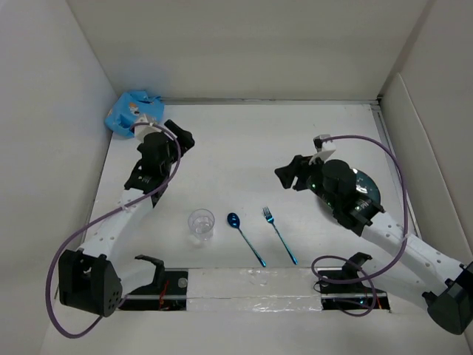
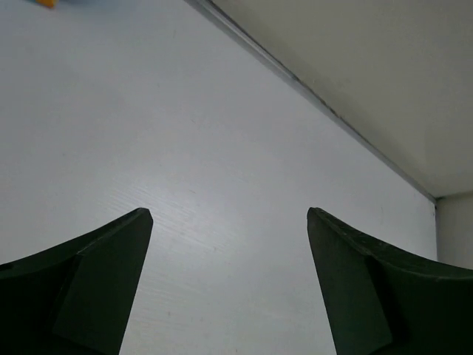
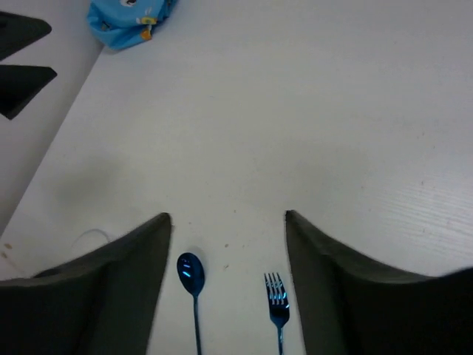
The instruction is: Set the dinner table for one person
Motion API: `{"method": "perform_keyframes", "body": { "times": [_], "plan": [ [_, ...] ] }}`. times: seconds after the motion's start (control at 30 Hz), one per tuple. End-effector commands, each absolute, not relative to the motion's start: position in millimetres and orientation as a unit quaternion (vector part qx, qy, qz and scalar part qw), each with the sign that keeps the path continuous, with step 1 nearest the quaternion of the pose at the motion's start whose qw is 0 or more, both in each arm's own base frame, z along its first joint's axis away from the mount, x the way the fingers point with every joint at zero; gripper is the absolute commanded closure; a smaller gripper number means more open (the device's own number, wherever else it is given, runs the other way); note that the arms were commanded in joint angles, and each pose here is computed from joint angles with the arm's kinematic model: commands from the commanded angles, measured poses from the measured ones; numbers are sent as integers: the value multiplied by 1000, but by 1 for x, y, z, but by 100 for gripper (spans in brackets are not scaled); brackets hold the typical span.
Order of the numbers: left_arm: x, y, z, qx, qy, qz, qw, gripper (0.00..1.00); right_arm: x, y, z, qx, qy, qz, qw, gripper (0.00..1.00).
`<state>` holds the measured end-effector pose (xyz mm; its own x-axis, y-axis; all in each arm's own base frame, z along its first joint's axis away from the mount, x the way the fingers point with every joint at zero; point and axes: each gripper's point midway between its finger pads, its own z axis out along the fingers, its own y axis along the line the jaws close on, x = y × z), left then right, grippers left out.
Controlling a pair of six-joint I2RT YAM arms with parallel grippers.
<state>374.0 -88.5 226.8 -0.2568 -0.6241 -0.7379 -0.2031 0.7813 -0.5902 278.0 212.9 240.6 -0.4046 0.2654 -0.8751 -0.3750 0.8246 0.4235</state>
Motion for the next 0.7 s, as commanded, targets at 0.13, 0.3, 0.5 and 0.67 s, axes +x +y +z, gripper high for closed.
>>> {"method": "perform_keyframes", "body": {
  "times": [0.13, 0.3, 0.5, 0.67],
  "plan": [
    [452, -42, 272, -301, 710, -95, 629, 36, 278, 209, 261, -18, 757, 306, 577, 100],
    [534, 7, 229, -275, 793, 45, 541, 100, 273, 208, 249, -23, 762, 304, 572, 100],
    [565, 41, 176, -273, 823, 45, 495, 33, 276, 206, 243, -14, 757, 302, 579, 70],
    [568, 97, 140, -373, 802, 3, 467, 32, 279, 220, 227, -46, 777, 299, 552, 35]
  ]
}}
